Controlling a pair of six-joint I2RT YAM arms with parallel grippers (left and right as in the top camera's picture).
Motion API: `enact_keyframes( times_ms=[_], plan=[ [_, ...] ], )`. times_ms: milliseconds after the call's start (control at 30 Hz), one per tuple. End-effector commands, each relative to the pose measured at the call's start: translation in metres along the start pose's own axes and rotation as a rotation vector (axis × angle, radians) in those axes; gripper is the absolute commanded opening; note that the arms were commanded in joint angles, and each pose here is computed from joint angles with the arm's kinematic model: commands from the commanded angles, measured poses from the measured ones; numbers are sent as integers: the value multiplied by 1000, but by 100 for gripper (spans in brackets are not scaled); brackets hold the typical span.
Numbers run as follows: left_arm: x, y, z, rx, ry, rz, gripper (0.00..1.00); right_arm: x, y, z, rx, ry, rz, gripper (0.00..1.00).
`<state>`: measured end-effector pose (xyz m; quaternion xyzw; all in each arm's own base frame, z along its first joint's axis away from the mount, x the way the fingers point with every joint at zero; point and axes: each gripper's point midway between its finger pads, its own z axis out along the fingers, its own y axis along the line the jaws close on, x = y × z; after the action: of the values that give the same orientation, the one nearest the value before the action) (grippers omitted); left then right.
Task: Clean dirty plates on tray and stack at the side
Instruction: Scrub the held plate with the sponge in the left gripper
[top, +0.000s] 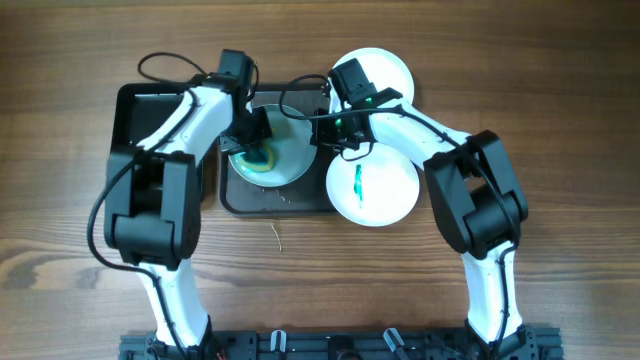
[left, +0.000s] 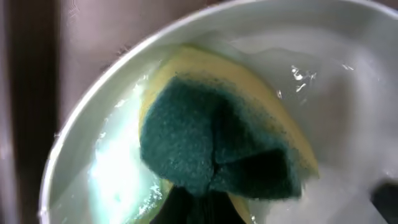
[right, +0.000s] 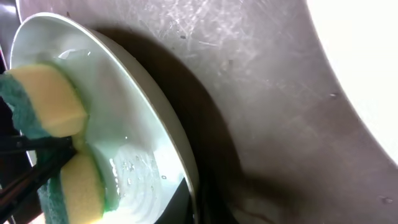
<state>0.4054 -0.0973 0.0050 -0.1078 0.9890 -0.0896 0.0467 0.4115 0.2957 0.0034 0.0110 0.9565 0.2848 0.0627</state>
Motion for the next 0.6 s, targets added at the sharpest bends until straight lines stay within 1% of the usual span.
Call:
enact_keyframes(
  times_ms=[0,33,67,133,267,367,467,567],
  plan=[
    [56,-53,17,401,217,216,4,10,-16,13,-6,56,46,4],
    [59,-62,13,457,223,245,4,10,-15,13,-6,55,45,4],
    [60,-66,12,477,221,253,4,10,-15,13,-6,55,45,4],
    [53,-65,14,456,193,248,4,10,-16,13,-6,55,45,4],
    [16,-28,27,201,64,114,4,11,-15,14,-6,56,42,4],
    [-15,0,21,0,-59,35,4,12,-15,14,-4,59,41,4],
    [-43,15,6,-136,-175,-11,4,12,-15,14,-2,59,38,4],
    [-56,29,-6,-266,-265,-68,4,12,-18,14,11,58,40,5]
  ],
)
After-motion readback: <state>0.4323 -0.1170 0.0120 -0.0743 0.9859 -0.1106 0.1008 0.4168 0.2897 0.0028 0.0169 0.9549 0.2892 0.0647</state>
